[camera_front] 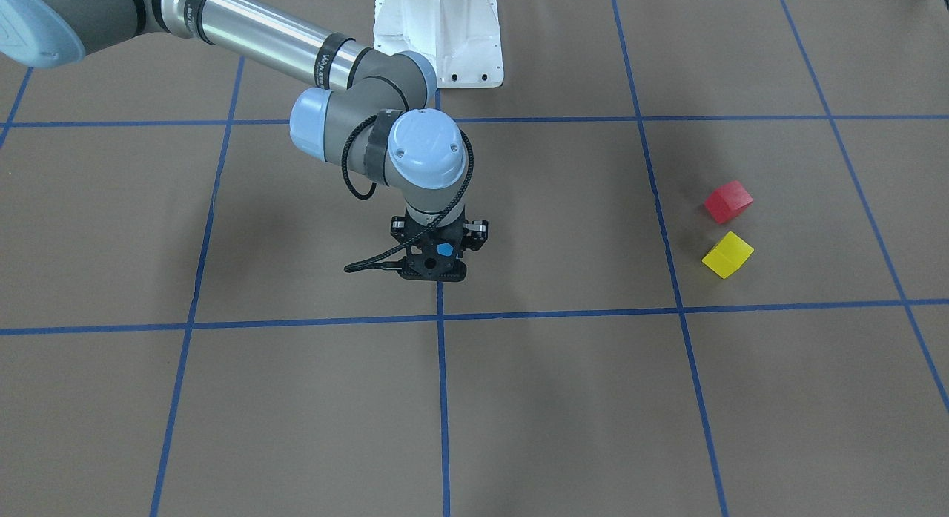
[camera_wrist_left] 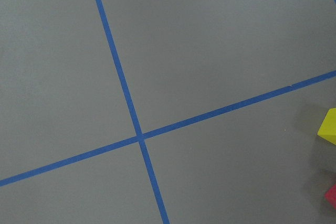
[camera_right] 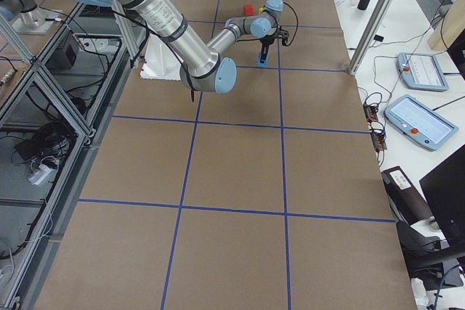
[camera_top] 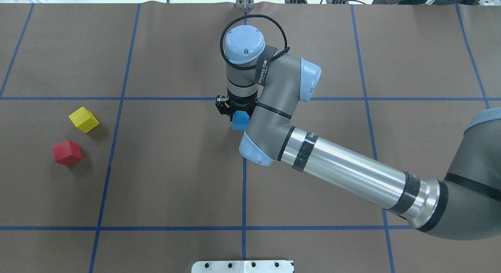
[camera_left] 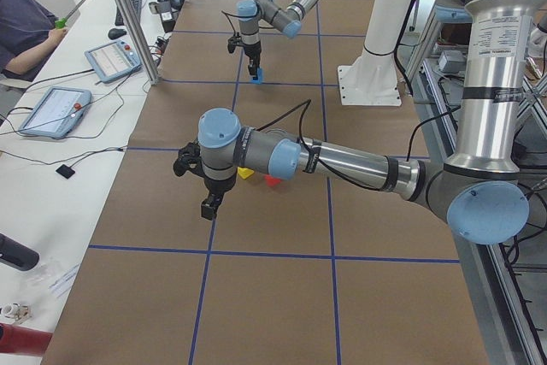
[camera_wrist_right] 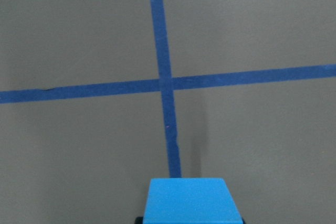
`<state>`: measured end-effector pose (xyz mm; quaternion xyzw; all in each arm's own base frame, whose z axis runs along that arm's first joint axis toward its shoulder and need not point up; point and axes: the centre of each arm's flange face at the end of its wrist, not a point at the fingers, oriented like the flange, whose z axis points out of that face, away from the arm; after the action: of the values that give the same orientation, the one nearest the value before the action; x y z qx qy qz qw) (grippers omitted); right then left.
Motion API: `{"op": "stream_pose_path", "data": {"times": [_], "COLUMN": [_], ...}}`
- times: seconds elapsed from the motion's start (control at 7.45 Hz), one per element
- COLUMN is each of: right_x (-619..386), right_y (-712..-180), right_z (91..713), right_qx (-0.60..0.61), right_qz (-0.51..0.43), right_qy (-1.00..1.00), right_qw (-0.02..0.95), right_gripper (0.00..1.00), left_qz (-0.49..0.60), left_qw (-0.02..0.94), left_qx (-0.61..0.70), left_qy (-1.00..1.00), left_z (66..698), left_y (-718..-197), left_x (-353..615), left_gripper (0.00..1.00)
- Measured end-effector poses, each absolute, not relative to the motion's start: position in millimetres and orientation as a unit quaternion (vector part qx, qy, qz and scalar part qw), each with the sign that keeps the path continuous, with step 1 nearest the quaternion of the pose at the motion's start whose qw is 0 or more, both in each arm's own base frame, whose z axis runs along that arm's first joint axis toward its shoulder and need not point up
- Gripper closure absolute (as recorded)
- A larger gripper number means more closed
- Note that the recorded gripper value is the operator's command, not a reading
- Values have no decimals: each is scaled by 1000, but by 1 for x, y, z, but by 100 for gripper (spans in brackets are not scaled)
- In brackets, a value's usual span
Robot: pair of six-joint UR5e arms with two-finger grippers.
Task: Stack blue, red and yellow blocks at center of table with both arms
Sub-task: 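Carry the blue cube with the right gripper to the table center, then open the right gripper, release the blue cube, and lift away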
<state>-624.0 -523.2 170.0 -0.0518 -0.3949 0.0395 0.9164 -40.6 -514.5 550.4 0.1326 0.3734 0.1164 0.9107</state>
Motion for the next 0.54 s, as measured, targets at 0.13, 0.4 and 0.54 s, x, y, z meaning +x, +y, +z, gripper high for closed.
{"op": "stream_pose_path", "data": {"times": [0.13,0.4,0.54], "right_x": [-630,-635,-635], "right_y": [-519,-514,-513], "right_z": [167,172,180], "right_qx": [-54,-56,-55], "right_qz": [40,34,27], "right_qy": [-395,-392,-389], "right_qw": [916,918,919], "right_gripper": [100,100,100], "left_qz": [116,116,116], "left_qw": [911,911,911], "left_qx": [131,131,130], "left_qy": [373,373,373], "left_z": [551,552,552], "left_y": [-516,-517,-517], "left_x": [-40,-40,-40], "left_gripper": [0,0,0]}}
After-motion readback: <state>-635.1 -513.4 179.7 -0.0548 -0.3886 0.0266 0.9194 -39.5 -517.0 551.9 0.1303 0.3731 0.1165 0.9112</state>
